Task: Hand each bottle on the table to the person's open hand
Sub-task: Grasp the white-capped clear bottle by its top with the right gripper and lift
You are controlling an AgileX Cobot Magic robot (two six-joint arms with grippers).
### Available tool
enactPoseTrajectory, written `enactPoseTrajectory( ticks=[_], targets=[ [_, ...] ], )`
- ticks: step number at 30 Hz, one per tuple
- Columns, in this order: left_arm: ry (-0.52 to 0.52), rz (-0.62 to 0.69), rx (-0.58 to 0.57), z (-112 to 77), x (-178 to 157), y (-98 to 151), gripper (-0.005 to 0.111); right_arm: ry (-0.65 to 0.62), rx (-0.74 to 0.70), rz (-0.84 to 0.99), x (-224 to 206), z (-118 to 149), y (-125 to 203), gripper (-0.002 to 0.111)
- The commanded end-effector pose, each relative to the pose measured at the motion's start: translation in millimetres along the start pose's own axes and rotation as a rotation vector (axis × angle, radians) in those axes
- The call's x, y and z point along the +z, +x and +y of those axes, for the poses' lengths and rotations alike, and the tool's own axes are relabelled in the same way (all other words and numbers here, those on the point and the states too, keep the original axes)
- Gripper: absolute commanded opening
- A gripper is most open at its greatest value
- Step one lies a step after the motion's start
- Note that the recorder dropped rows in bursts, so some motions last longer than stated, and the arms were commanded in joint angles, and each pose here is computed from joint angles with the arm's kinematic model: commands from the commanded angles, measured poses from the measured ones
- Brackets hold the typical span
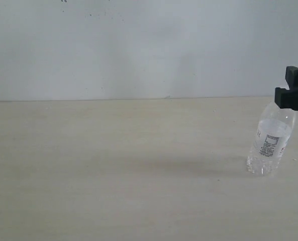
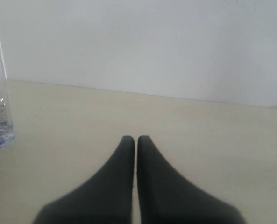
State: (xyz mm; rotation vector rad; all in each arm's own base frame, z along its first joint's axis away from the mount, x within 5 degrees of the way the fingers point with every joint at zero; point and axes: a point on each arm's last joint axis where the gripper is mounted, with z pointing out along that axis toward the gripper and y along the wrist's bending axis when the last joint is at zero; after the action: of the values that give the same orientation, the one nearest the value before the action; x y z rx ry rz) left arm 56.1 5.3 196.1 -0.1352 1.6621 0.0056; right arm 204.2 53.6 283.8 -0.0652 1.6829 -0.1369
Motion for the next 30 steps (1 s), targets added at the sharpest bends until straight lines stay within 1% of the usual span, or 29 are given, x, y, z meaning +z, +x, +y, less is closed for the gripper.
enactPoseTrajectory(
  ticks=[1,7,11,15,18,22,27,30],
  targets=[
    [-0.003,-0.006,0.002,0.1,0,-1,0.004,0.022,0.041,-0.023,-1,-10,9,0.073],
    [-0.003,-0.006,0.002,0.1,0,-1,0.004,0.016,0.057,0.011,7,-11,26,0.073],
    [-0.003,-0.006,0.002,0.1,0,-1,0.004,-0.043,0.021,0.026,19,-1,37,0.073],
    [-0.003,-0.006,0.002,0.1,0,-1,0.004,-0.007,0.008,0.028,28,0,46,0.073],
    [-0.003,-0.006,0.002,0.1,0,-1,0.004,-0.003,-0.022,0.032,34,3,52,0.073],
    [-0.003,-0.006,0.002,0.1,0,-1,0.004,0.03,-0.019,0.009,40,3,57,0.073],
    [-0.003,-0.006,0.002,0.1,0,-1,0.004,0.021,-0.017,-0.005,47,8,65,0.073],
    [-0.003,-0.006,0.002,0.1,0,-1,0.004,0.039,0.002,-0.017,52,8,69,0.073]
  ],
)
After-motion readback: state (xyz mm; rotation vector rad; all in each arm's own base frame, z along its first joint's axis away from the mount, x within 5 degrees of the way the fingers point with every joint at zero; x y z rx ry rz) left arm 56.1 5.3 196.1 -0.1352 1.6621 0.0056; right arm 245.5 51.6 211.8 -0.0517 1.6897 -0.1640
